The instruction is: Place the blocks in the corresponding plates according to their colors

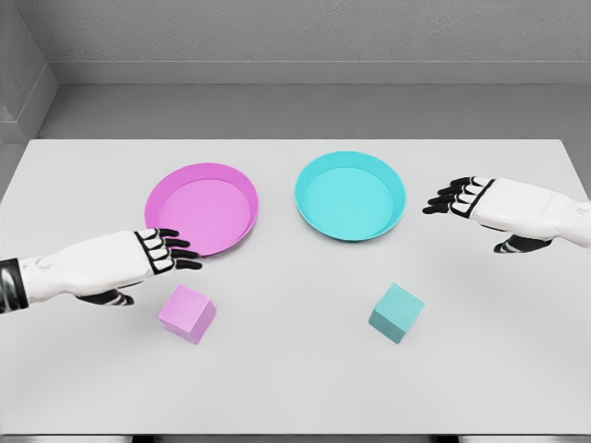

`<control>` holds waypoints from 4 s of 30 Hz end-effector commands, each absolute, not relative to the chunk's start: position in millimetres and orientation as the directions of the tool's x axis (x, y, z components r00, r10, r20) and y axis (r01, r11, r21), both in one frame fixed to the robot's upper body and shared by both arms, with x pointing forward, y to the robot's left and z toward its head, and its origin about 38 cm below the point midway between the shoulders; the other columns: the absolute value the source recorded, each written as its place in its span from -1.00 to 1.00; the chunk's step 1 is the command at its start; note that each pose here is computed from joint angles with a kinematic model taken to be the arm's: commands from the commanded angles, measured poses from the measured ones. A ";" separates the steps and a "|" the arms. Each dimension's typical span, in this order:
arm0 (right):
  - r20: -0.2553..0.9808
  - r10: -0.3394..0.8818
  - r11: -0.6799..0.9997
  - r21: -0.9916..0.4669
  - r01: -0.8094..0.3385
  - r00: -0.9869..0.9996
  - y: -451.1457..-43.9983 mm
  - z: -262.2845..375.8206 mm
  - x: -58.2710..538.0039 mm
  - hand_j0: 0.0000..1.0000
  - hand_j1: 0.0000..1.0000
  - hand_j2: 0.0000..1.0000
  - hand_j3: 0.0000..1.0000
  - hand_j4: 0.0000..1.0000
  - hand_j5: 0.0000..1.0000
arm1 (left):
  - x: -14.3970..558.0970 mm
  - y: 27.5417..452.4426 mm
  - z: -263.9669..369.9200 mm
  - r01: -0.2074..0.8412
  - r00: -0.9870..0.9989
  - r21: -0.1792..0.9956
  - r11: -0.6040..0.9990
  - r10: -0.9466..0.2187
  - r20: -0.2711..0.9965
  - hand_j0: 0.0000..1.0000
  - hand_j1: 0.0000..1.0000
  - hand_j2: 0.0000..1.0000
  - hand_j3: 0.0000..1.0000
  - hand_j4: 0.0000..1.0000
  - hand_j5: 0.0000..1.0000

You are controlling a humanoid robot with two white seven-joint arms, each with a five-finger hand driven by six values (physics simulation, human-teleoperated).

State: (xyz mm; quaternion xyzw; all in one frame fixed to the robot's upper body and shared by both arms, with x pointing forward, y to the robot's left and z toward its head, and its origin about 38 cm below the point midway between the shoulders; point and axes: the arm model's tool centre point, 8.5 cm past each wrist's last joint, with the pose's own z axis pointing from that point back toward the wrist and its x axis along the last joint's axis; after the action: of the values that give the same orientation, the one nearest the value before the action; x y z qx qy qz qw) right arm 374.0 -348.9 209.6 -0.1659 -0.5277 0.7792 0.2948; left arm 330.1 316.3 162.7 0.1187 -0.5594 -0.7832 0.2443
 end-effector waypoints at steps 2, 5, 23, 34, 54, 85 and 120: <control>0.056 0.635 -0.266 -0.921 -0.286 -0.771 -348.9 210.1 373.2 1.00 1.00 1.00 1.00 1.00 1.00 | 330.4 317.5 164.3 0.253 -0.850 0.935 -0.248 -0.519 0.092 1.00 1.00 1.00 1.00 1.00 1.00; 0.082 0.631 -0.262 -0.914 -0.311 -0.772 -346.2 198.9 368.8 1.00 1.00 1.00 1.00 1.00 1.00 | 330.1 317.6 163.8 0.254 -0.850 0.935 -0.248 -0.519 0.093 1.00 1.00 1.00 1.00 1.00 1.00; 0.168 0.586 -0.267 -0.884 -0.384 -0.792 -303.3 131.1 354.7 1.00 1.00 1.00 1.00 1.00 1.00 | 322.1 295.7 129.2 0.300 -0.861 0.919 -0.256 -0.488 0.145 1.00 1.00 1.00 1.00 1.00 1.00; 0.201 0.548 -0.295 -0.862 -0.412 -0.812 -291.0 119.5 333.0 1.00 1.00 1.00 1.00 1.00 1.00 | 321.0 295.8 123.0 0.313 -0.857 0.914 -0.258 -0.491 0.155 1.00 1.00 1.00 1.00 1.00 1.00; 0.222 0.510 -0.303 -0.858 -0.416 -0.831 -262.7 105.8 327.3 1.00 1.00 1.00 1.00 1.00 1.00 | 315.9 293.2 112.1 0.340 -0.856 0.902 -0.265 -0.485 0.181 1.00 1.00 1.00 1.00 1.00 1.00; 0.226 0.527 -0.330 -0.834 -0.443 -0.819 -260.9 85.4 327.6 0.74 0.74 0.74 0.74 0.74 0.74 | 322.6 295.9 98.7 0.369 -0.840 0.890 -0.269 -0.506 0.196 1.00 1.00 1.00 1.00 1.00 1.00; 0.169 0.533 -0.311 -0.872 -0.378 -0.829 -265.4 116.9 342.7 0.28 0.28 0.28 0.28 0.28 0.28 | 334.6 283.6 73.9 0.409 -0.825 0.874 -0.261 -0.515 0.232 1.00 1.00 1.00 1.00 1.00 1.00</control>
State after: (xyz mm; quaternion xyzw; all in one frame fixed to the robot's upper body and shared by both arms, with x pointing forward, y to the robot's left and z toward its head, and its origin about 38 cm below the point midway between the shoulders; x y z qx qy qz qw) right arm 342.0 -264.9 113.4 -0.0731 -0.5116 0.8082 0.2824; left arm 334.6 285.0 75.5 0.0525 -0.5315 -0.7947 0.2885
